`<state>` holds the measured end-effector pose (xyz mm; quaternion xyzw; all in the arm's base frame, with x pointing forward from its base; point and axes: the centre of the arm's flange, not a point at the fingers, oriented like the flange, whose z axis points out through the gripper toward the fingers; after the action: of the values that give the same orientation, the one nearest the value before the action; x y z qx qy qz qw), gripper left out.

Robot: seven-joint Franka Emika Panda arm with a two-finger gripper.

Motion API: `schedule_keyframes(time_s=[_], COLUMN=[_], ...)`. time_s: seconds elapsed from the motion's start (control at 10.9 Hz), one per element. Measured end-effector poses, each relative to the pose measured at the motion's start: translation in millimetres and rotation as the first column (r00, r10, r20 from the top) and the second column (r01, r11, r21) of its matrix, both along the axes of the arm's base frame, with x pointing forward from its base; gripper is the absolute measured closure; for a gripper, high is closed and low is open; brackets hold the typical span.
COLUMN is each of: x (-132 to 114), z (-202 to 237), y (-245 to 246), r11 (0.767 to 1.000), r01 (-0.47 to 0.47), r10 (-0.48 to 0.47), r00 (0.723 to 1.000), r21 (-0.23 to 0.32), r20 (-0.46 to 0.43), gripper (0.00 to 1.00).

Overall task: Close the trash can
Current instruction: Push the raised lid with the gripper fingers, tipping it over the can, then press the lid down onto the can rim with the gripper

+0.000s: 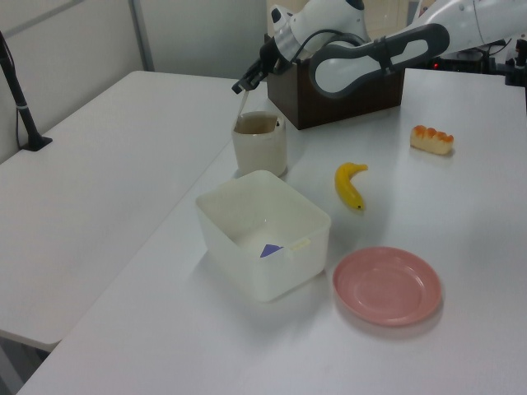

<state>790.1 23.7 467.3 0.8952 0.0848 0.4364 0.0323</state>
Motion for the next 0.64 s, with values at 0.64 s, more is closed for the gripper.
schedule_keyframes(time_s=[0.64], x=[-24.7], z=[-3.7], y=[-3.4], r11=[1.0], r01=[0.004], r10=[-0.004], r00=[0.998], r21=[-0.001], r20=[-0.056], gripper=[0.94])
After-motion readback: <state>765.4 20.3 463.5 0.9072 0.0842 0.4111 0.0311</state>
